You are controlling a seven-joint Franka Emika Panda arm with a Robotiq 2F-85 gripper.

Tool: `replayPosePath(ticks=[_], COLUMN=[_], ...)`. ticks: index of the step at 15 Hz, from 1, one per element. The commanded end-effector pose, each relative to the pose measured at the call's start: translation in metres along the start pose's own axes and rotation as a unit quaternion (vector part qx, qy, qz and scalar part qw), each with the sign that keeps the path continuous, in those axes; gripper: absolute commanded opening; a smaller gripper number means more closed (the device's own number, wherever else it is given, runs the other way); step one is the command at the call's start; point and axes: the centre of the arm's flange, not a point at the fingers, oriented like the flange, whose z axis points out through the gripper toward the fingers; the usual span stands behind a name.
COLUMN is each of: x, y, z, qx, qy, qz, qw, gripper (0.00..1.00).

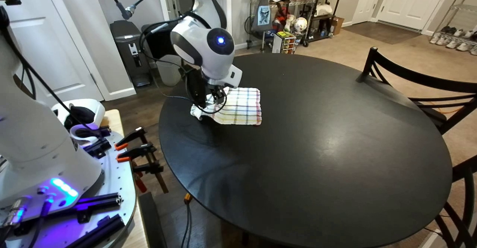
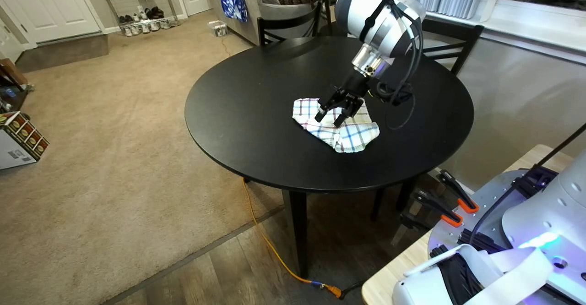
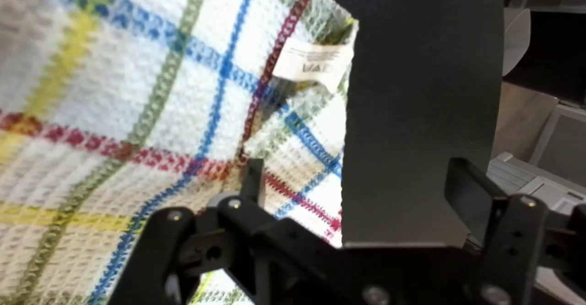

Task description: Unfold the towel fully

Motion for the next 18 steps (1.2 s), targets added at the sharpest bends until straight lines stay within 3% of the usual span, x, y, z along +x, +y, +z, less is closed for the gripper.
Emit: replayPosePath(ticks=[1, 7, 15, 16, 18], x=[0.021, 0.032, 0.018, 0.016, 0.014], y=[0.01, 0.011, 0.001, 0.0, -0.002], z=[0.008, 0.012, 0.018, 0.02, 0.022], qx=[-0.001, 0.008, 0.022, 0.02, 0.018], qy=[-0.012, -0.02, -0.035, -0.038, -0.039], qz=[0.01, 0.015, 0.014, 0.011, 0.007], qw=[0.9999, 0.9997, 0.9991, 0.999, 0.9991], gripper=[1.0, 1.0, 0.98, 0.74, 0.66])
